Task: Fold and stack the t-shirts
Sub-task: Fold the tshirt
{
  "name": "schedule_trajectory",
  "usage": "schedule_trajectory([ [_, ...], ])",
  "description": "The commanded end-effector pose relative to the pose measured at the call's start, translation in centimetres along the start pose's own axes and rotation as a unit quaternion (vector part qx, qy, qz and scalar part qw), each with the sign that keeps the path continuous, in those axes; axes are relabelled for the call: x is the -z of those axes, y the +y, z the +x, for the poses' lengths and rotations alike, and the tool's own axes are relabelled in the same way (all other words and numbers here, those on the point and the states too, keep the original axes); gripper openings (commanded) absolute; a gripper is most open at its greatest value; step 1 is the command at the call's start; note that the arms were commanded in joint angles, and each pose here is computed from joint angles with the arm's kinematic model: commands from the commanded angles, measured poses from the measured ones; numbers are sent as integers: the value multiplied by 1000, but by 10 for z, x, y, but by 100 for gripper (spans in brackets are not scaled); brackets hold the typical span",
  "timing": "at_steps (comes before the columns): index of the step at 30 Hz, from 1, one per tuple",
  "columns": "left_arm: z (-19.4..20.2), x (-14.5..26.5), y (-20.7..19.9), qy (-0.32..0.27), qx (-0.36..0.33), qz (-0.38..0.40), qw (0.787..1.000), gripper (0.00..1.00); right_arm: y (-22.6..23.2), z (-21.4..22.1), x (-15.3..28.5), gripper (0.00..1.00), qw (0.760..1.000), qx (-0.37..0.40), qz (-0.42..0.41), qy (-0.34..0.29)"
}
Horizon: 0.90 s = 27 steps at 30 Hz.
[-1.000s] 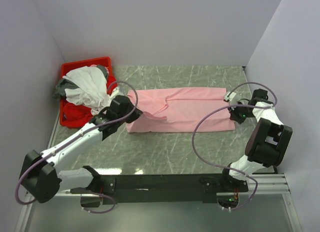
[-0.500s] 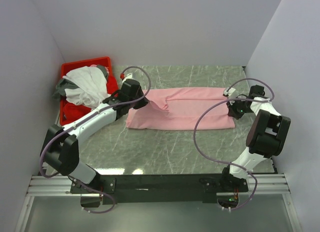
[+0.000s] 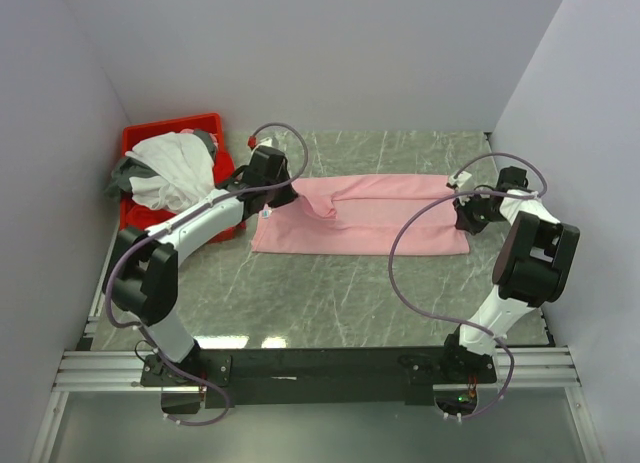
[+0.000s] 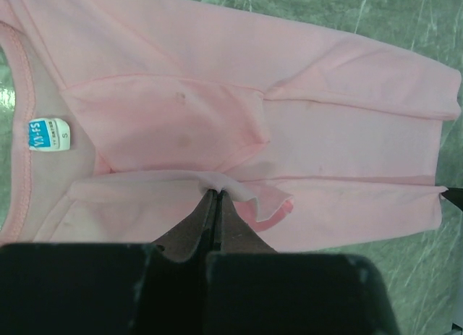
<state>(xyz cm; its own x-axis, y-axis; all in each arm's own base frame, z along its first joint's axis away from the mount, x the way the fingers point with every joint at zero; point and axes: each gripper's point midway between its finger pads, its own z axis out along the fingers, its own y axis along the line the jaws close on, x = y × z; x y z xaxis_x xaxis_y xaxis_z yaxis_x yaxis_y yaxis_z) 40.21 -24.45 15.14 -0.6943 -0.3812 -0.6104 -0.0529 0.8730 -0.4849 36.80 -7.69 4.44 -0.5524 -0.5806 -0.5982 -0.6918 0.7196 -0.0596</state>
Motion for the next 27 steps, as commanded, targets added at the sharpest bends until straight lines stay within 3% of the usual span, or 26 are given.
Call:
schedule_trajectory([
  [1,-26,1,-13,-23,-9,16,1000,0,-19,-19,5,0,1000,9,25,-15],
  [17,-37,-32,-12,-10,-13,6,1000,0,-20,-23,-4,0,1000,3,22,-13],
  [27,-36,-74,2,10,-14,-23,1000,0,-23,-31,-7,0,999,-3,30,-14],
])
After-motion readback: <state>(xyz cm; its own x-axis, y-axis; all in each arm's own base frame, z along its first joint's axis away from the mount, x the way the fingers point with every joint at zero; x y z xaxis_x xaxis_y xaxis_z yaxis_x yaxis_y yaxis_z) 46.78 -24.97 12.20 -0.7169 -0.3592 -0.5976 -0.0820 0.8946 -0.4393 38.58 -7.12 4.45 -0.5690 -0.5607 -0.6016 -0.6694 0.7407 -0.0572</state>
